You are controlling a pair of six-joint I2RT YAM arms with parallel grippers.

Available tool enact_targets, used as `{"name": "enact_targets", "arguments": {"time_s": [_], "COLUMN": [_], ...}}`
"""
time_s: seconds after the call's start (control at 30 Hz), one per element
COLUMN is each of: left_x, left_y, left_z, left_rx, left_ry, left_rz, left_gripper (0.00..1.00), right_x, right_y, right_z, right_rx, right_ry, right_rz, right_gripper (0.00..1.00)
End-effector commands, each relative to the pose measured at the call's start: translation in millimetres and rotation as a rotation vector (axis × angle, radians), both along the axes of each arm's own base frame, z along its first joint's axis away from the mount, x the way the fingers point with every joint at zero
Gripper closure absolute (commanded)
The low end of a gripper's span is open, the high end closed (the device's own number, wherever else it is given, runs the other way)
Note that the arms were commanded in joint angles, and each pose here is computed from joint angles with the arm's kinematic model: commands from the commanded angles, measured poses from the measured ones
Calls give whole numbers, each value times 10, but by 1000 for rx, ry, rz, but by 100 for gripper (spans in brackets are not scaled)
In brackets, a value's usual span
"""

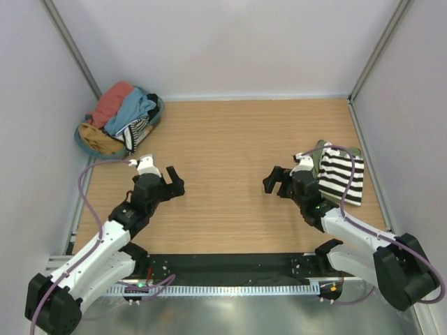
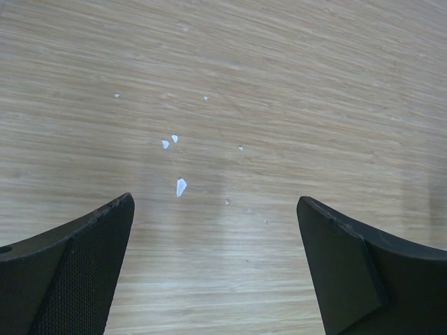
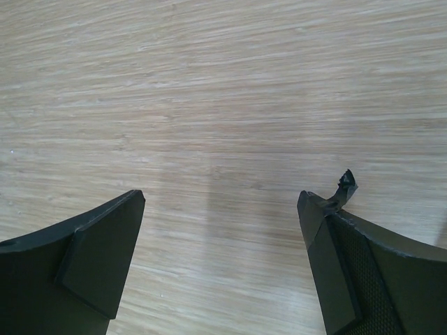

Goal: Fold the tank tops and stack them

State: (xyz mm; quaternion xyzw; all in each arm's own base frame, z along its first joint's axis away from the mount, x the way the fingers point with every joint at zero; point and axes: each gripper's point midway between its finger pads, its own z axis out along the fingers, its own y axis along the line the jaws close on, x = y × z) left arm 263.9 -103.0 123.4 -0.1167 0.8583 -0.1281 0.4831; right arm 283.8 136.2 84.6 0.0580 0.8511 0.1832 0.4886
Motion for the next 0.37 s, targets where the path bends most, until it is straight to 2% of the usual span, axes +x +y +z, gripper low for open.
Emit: {"name": "enact_targets", "arguments": {"time_s": [0.0, 0.17, 0.23, 0.33], "left_x": [79, 11, -1, -19], "left_y": [-8, -25, 6, 54], "left_z": [222, 401, 410, 430], "left_rx": [-10, -56, -55, -53], "left_ry": [-147, -249, -261, -270], "left_rz": [-27, -60, -49, -30], "left_gripper": [0, 0, 0, 0], "right_x": [212, 232, 238, 232], "right_y": [208, 212, 224, 232], "right_z": [316, 210, 195, 183], "right_rx": [112, 100, 98, 101], "right_ry": [-134, -98, -92, -88], "right_rz": [29, 21, 27, 27], "right_gripper": [0, 1, 4, 2]}}
